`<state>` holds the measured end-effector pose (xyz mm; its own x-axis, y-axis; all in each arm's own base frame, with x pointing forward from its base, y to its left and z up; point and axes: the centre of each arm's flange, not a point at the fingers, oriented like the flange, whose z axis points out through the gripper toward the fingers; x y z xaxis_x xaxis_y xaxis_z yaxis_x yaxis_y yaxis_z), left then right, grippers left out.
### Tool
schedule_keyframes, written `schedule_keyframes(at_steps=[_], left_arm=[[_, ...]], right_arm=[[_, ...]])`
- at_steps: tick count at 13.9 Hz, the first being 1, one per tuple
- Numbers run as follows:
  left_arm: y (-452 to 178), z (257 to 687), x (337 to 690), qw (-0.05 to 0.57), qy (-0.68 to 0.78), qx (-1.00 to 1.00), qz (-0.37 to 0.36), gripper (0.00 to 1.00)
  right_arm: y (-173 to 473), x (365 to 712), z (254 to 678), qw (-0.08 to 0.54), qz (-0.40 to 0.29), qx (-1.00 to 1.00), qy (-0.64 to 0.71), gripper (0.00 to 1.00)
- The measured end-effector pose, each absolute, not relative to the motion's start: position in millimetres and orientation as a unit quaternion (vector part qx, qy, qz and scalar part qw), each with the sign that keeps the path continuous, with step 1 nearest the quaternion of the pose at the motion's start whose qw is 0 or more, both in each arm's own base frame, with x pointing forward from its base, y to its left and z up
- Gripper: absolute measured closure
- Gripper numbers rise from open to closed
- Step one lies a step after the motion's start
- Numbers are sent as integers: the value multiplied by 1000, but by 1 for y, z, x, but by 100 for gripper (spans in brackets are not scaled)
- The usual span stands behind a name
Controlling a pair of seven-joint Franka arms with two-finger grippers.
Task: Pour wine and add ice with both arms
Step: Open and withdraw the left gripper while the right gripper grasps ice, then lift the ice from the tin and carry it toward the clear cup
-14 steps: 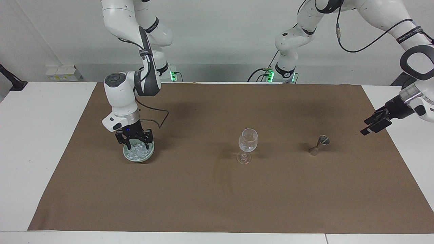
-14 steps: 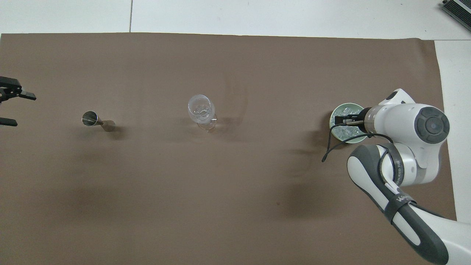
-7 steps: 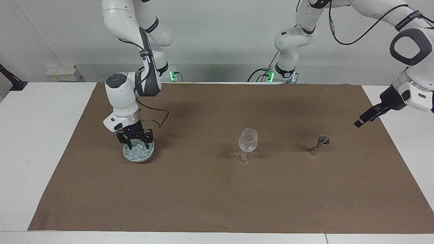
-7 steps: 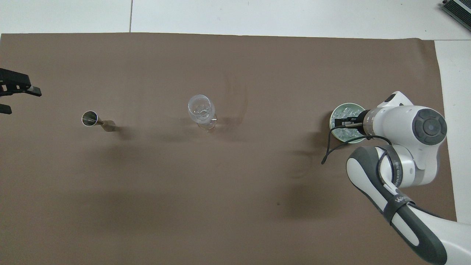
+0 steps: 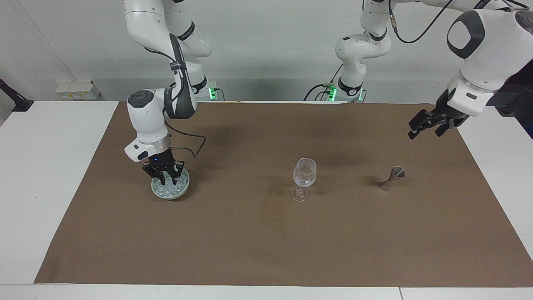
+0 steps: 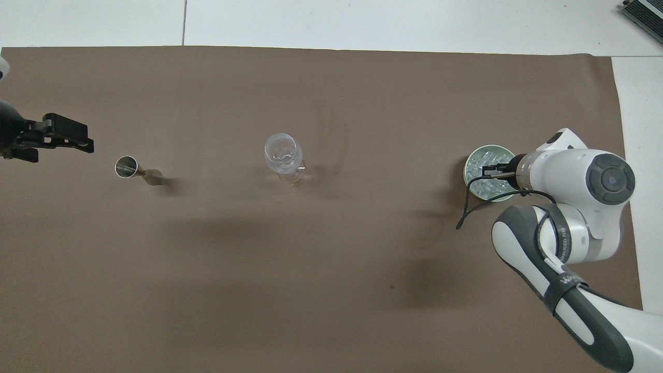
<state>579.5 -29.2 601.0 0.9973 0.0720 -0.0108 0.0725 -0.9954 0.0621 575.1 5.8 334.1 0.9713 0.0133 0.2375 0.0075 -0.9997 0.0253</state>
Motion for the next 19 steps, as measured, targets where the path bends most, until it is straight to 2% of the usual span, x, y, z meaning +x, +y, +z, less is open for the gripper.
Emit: schedule_keyframes(at_steps=[2, 5, 10, 16, 19], left_arm=[[-35, 607, 566, 26, 29, 999, -1, 0], [-37, 603, 543, 22, 6, 1000, 2, 0], [-36, 620, 532, 21, -30, 999, 12, 0], [-34, 632, 528, 21, -30, 999, 17, 0], [-34, 629, 522, 20, -31, 999, -8, 0]], right_arm=[[5, 575, 335, 12, 120, 993, 5, 73], [5, 575, 335, 12, 121, 993, 5, 73], [8, 580, 352, 13, 137, 990, 7, 73], [10, 596, 405, 17, 172, 985, 7, 73], [12, 610, 440, 20, 180, 983, 7, 73]])
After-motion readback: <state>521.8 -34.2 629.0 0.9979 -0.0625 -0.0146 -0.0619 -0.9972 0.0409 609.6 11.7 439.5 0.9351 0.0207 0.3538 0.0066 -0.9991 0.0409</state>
